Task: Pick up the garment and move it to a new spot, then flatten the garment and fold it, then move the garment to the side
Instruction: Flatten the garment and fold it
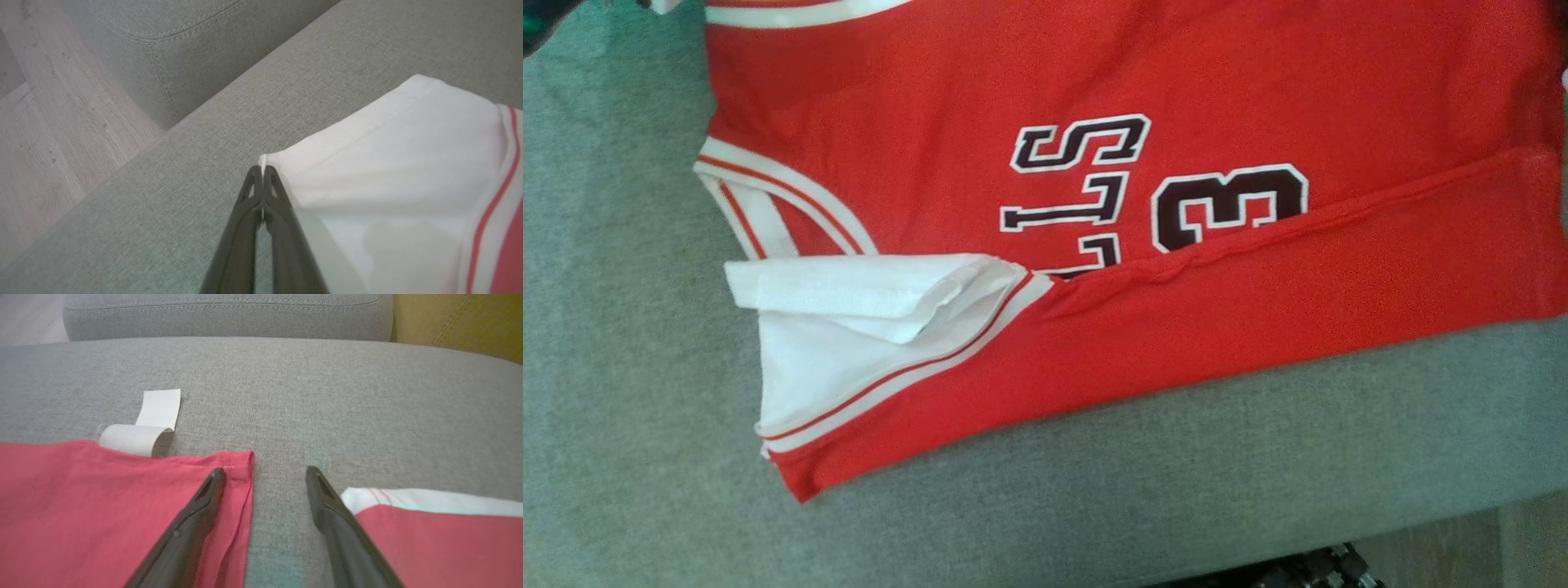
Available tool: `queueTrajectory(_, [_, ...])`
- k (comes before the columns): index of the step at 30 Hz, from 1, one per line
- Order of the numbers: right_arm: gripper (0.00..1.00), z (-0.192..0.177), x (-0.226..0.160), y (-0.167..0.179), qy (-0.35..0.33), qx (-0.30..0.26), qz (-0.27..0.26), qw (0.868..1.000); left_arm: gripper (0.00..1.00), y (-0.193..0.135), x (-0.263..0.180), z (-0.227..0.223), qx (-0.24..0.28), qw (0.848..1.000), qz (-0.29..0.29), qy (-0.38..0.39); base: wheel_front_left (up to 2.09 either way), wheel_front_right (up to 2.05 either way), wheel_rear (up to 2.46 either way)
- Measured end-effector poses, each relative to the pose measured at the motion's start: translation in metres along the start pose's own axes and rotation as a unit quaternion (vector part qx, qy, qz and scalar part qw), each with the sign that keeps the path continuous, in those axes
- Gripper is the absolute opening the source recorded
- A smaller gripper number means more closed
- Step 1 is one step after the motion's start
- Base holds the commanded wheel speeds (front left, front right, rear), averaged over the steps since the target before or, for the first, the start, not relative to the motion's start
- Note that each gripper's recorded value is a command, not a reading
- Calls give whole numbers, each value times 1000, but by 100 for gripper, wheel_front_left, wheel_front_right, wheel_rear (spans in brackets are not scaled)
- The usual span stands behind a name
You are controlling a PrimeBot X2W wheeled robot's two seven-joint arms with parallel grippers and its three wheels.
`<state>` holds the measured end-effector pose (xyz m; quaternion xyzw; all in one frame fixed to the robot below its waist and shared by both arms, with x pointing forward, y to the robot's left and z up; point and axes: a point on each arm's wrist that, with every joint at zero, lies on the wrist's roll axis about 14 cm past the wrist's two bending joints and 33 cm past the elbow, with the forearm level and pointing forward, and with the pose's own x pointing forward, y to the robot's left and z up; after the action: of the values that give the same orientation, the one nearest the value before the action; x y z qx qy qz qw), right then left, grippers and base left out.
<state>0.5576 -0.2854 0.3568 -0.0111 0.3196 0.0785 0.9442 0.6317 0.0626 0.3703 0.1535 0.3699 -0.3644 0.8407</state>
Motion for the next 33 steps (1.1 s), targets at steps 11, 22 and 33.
queueTrajectory(11, [49, 0, 19, 5, 44, -25, 20, 999, 0, 3, -4, -5, -1, 1000, -3, -4, 0, 0, 0])
queueTrajectory(22, [0, 3, 22, 11, 46, -36, 34, 998, 0, 5, -6, -8, 1, 1000, 0, -13, 0, 0, 0])
queueTrajectory(33, [0, 50, 9, 2, -62, -7, 20, 998, 0, 27, -38, 48, 45, 987, 52, -145, 0, 0, 0])
